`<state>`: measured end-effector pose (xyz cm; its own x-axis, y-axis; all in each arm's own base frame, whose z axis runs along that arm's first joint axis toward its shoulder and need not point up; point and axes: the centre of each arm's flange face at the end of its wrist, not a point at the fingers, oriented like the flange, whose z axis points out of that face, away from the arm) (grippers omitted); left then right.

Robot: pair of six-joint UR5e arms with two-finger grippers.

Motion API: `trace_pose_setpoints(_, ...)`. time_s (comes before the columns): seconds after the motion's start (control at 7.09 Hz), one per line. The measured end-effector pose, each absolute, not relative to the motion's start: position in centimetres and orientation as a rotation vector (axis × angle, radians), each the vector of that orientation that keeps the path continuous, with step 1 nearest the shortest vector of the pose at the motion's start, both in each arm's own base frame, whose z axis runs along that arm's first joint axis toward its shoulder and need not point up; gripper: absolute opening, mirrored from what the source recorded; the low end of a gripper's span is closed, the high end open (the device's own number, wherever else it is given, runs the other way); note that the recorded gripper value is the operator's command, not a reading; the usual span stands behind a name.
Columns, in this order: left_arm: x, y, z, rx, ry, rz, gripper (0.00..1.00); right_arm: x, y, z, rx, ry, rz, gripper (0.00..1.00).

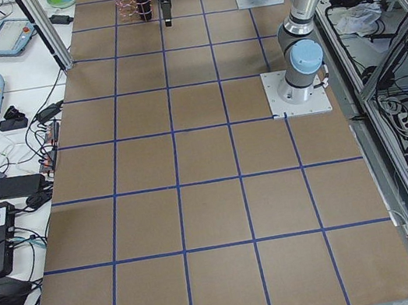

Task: Place wine into wine basket
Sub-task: 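Carry the bottle with the right gripper above the copper wine rack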

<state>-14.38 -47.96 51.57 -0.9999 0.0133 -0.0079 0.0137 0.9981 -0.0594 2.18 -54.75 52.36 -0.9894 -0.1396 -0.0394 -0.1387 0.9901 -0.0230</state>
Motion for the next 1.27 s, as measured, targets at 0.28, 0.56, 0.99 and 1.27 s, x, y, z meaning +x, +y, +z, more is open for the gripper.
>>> trace_pose_setpoints(0.28, -14.0, -48.1, 51.5, 0.041, 3.131, -0.091, 1.00, 0.0, -56.7, 52.2, -0.210, 3.102, -0.100, 0.11)
trace_pose_setpoints(0.56, -13.9, -48.2, 51.3, 0.102, 3.128, -0.085, 1.00, -0.7, -59.4, 51.7, -0.208, 3.099, -0.166, 0.12)
trace_pose_setpoints(0.99, -13.8, -48.3, 51.2, 0.122, 3.125, -0.081, 1.00, -0.6, -61.0, 50.5, -0.211, 3.063, -0.222, 0.12)
trace_pose_setpoints(1.27, -13.8, -48.2, 51.2, 0.123, 3.124, -0.078, 1.00, -0.8, -61.5, 49.5, -0.218, 3.069, -0.207, 0.12)
